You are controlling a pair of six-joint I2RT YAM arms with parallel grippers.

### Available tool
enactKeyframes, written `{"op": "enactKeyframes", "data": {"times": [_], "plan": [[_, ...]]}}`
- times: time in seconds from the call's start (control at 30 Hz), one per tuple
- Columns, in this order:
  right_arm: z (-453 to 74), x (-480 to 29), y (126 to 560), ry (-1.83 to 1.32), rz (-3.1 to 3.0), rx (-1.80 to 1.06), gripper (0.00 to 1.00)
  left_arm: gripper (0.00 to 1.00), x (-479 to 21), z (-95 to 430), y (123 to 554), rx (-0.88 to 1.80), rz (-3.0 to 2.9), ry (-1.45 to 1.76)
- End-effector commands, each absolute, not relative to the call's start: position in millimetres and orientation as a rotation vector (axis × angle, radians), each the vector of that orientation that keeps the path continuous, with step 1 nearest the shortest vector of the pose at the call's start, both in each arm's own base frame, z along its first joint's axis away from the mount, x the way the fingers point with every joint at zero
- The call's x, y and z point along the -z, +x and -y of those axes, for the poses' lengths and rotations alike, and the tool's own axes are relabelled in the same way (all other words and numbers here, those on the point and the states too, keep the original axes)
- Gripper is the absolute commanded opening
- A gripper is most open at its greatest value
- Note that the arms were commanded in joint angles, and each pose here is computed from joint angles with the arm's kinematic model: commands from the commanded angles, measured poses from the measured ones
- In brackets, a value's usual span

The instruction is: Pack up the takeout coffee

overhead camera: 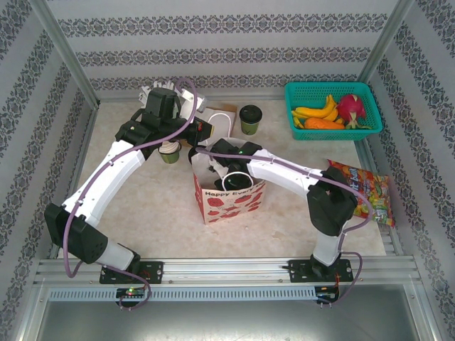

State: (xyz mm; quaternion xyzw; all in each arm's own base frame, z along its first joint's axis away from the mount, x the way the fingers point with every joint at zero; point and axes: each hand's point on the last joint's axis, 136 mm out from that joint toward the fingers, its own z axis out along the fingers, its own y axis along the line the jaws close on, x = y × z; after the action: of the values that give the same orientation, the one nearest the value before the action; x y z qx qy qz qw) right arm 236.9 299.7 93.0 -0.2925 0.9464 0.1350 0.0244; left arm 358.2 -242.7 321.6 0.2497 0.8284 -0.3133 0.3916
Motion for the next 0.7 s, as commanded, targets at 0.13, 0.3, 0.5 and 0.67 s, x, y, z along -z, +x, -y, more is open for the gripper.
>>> {"op": "enactKeyframes", "data": {"times": [0.13,0.3,0.5,0.67], "plan": [[-282,-64,238,-1.01,-2.987,-0.261,0.0,0.0,-323,247,352,0.819,-2.119,0.668],[-277,-42,238,-1.006,-3.016,-0.196,0.0,0.0,-324,248,351,0.842,-2.12,0.668],[-274,-18,239,-1.019,-3.023,-0.124,0.0,0.0,-322,251,350,0.865,-2.123,0.676],[-273,-14,236,-1.013,-3.039,-0.119,0.0,0.0,-320,251,349,0.863,-2.126,0.681]]}}
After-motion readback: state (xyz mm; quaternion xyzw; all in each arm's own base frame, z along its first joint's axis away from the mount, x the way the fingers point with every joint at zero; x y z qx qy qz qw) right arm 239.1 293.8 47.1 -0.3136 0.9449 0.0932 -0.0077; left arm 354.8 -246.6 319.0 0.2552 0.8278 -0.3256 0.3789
